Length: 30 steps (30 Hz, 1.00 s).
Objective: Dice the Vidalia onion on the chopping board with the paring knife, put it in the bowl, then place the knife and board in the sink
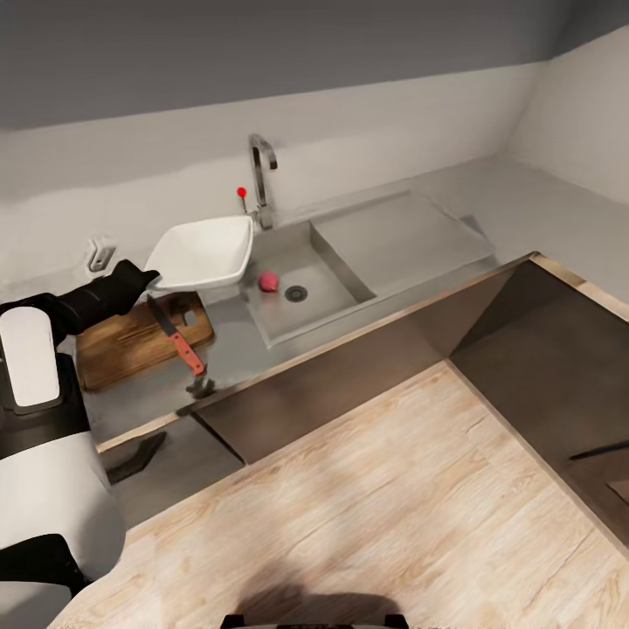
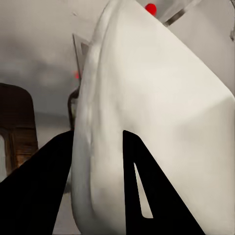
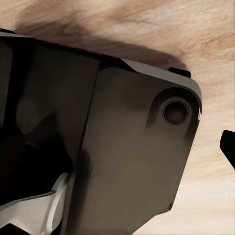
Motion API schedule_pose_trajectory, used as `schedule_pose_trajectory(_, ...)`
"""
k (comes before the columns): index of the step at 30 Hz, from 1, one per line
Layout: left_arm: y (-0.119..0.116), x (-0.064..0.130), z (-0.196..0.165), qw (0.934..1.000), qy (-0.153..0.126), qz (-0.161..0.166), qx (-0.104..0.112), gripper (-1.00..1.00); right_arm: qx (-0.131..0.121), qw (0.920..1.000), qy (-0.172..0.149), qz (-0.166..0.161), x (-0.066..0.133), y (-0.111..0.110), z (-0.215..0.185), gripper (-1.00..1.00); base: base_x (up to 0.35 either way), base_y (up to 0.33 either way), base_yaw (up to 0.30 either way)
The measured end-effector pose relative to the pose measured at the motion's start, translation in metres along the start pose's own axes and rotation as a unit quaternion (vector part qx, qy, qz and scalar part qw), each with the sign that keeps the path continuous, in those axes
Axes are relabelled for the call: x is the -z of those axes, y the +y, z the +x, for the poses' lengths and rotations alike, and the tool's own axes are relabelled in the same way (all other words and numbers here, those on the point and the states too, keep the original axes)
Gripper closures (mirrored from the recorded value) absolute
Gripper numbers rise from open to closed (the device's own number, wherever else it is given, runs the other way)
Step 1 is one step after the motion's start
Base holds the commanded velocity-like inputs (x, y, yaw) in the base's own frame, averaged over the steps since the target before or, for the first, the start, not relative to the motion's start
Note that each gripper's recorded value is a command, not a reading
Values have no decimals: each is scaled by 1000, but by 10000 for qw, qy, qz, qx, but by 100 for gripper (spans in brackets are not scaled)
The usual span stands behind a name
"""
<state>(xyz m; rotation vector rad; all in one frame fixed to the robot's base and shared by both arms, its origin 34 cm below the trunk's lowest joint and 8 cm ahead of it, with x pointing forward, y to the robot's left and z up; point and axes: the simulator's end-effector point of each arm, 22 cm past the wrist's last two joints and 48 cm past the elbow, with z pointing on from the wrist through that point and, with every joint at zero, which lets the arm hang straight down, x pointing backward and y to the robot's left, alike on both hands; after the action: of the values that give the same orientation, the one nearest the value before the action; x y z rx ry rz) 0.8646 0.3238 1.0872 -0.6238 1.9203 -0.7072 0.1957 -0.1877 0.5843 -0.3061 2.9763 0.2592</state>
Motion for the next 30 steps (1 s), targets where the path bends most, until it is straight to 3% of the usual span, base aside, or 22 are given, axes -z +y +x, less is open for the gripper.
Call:
schedule_pose_trajectory(11, 10, -4, 9, 9999, 69, -73, 22, 100, -12, 10000, 60, -11, 0, 1, 5, -100, -105, 123, 137)
schedule_pose_trajectory(30, 25, -12, 22, 9997, 177, -179, 52, 100, -35, 9998, 181, -35, -1, 3, 16, -100, -3, 3, 151)
